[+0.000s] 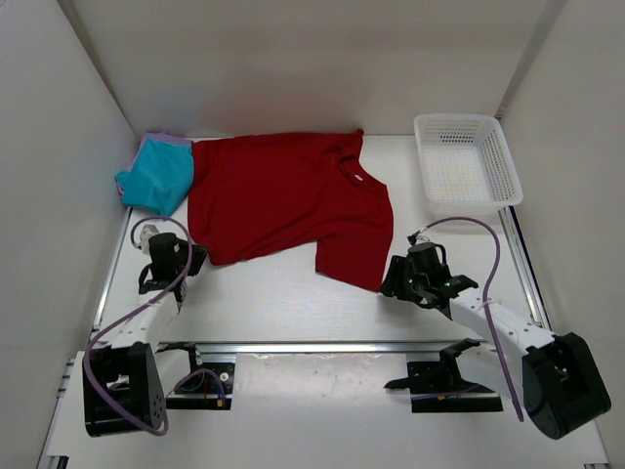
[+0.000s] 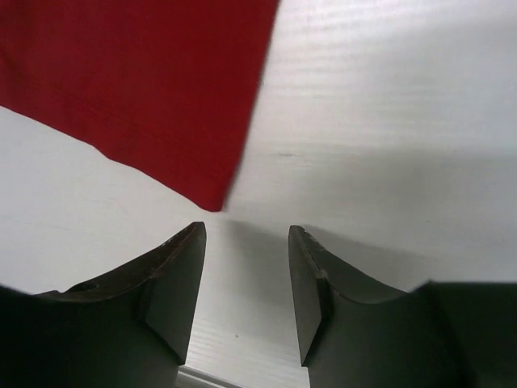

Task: Fold and stack the t-shirts
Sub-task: Flatten out the tshirt

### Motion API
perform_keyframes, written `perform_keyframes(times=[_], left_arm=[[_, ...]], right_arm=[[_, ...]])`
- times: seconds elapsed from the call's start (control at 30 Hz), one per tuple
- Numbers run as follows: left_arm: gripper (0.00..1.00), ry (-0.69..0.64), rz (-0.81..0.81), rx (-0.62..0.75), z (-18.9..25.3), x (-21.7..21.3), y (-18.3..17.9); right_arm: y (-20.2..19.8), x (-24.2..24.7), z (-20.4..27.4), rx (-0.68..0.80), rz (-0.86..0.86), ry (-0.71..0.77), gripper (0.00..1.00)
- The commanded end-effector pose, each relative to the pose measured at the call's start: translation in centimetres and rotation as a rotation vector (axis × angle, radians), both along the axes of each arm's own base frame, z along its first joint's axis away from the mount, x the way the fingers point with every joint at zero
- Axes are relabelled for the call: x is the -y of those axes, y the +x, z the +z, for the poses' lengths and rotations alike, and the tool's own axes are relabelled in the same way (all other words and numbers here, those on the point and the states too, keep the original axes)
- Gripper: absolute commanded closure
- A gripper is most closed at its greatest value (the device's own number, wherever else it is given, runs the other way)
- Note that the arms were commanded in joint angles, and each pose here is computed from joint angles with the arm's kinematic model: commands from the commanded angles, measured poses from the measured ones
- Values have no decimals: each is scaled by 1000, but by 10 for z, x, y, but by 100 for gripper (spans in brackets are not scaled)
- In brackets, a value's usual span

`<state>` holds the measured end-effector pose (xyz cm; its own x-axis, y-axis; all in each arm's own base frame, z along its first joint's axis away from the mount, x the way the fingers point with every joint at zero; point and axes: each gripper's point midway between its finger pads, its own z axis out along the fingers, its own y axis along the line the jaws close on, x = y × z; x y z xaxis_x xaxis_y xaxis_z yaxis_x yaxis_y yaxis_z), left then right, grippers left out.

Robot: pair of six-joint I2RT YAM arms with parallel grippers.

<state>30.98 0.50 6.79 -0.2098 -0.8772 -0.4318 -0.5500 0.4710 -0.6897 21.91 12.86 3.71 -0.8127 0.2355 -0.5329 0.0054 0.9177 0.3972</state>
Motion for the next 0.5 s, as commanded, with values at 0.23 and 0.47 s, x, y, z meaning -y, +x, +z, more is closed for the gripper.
perform_keyframes(times=[0.23,0.47], left_arm=[[100,70,-175,109,25,39,-5],[100,63,-262,126,24,64,-9]], right_arm=[[7,-17,-17,-69,-24,-83,53],[2,-15,-40,-142,-25,-154,65]])
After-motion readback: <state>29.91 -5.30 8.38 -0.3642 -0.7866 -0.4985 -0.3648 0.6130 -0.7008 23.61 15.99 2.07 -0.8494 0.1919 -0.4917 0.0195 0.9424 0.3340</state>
